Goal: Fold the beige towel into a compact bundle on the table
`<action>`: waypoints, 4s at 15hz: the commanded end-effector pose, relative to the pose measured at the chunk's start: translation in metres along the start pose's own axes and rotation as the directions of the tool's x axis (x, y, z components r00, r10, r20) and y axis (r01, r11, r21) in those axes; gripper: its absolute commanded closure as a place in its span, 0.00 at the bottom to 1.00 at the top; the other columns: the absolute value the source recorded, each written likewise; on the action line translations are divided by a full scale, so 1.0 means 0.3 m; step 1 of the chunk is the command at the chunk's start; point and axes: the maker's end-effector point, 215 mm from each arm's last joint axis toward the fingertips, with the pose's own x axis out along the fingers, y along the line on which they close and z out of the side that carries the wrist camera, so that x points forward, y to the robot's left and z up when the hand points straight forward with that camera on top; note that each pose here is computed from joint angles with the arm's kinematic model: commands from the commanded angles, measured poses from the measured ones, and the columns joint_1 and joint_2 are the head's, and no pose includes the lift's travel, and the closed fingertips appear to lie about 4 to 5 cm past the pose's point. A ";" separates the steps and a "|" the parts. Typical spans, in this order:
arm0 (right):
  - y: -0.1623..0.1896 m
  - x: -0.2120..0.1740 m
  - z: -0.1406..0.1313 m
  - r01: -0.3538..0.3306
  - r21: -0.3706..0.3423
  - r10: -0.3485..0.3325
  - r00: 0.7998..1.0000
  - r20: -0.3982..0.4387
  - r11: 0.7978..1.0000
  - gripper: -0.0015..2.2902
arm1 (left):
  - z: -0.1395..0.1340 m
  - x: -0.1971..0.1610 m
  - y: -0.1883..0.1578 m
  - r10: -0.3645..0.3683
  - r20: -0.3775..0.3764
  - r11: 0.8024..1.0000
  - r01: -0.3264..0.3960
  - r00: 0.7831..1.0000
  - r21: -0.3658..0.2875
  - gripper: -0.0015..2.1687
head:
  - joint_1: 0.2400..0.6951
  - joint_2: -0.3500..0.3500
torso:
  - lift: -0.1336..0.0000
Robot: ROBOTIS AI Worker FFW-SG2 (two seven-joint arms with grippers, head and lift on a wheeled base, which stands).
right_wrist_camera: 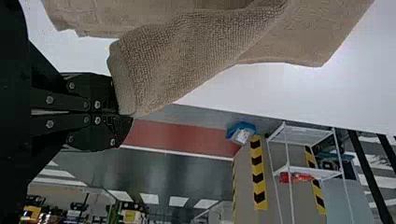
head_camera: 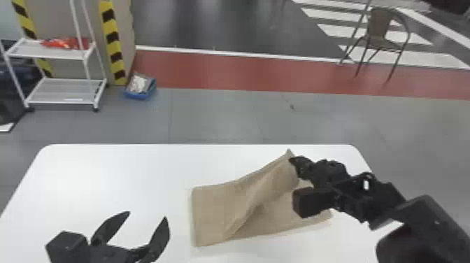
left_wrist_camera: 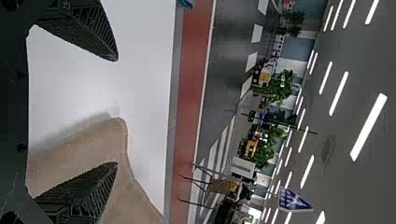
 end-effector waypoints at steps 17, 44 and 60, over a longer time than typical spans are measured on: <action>0.161 -0.039 -0.236 -0.043 0.022 0.044 0.996 -0.072 0.999 0.74 | -0.034 -0.025 -0.029 0.000 0.013 1.000 -0.001 1.000 0.001 0.04 | 1.00 0.11 | 1.00; 0.314 0.069 -0.399 -0.142 0.042 0.145 0.984 -0.102 0.989 0.70 | -0.079 0.016 -0.090 -0.023 -0.009 1.000 0.023 1.000 0.007 0.04 | 1.00 0.00 | 1.00; 0.434 -0.261 -0.709 0.099 0.886 0.357 0.890 -0.282 0.453 0.07 | -0.105 0.057 -0.076 -0.023 -0.032 1.000 0.024 0.999 0.013 0.04 | 1.00 0.00 | 1.00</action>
